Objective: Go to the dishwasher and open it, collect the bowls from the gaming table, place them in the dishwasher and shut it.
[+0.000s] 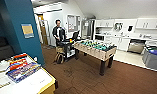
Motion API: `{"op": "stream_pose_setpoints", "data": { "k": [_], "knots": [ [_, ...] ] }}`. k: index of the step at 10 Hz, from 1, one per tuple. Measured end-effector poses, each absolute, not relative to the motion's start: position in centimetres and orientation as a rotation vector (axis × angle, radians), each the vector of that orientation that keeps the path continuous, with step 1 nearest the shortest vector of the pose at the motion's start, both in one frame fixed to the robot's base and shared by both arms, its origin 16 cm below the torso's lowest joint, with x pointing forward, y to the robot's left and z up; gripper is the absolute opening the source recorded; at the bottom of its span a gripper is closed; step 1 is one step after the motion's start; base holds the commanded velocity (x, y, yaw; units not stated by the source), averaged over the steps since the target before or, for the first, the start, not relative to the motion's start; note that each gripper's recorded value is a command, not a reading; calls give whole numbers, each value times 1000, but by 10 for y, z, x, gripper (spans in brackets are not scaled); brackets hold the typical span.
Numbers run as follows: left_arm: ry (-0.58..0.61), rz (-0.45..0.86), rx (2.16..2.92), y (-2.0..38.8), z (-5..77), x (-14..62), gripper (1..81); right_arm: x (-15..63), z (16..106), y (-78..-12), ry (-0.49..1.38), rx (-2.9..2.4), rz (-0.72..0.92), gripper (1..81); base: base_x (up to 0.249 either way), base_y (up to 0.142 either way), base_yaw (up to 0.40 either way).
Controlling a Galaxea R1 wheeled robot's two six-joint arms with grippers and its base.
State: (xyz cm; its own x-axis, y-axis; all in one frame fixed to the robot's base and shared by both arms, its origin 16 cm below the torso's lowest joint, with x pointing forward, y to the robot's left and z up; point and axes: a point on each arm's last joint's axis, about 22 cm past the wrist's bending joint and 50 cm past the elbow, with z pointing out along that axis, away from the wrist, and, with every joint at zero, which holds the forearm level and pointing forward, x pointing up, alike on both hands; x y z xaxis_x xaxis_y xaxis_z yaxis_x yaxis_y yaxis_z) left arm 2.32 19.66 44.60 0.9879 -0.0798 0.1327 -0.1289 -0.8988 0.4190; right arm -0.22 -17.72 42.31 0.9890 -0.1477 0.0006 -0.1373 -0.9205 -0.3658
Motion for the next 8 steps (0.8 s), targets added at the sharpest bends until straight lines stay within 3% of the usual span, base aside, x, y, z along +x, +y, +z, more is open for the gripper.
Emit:
{"op": "stream_pose_setpoints", "data": {
  "k": [8],
  "knots": [
    [-148, 154, 2699, 202, 446, 21, 10, -5, 423, -178, 205, -2762, -36, 10, 0, 0, -400]
  ]
}}
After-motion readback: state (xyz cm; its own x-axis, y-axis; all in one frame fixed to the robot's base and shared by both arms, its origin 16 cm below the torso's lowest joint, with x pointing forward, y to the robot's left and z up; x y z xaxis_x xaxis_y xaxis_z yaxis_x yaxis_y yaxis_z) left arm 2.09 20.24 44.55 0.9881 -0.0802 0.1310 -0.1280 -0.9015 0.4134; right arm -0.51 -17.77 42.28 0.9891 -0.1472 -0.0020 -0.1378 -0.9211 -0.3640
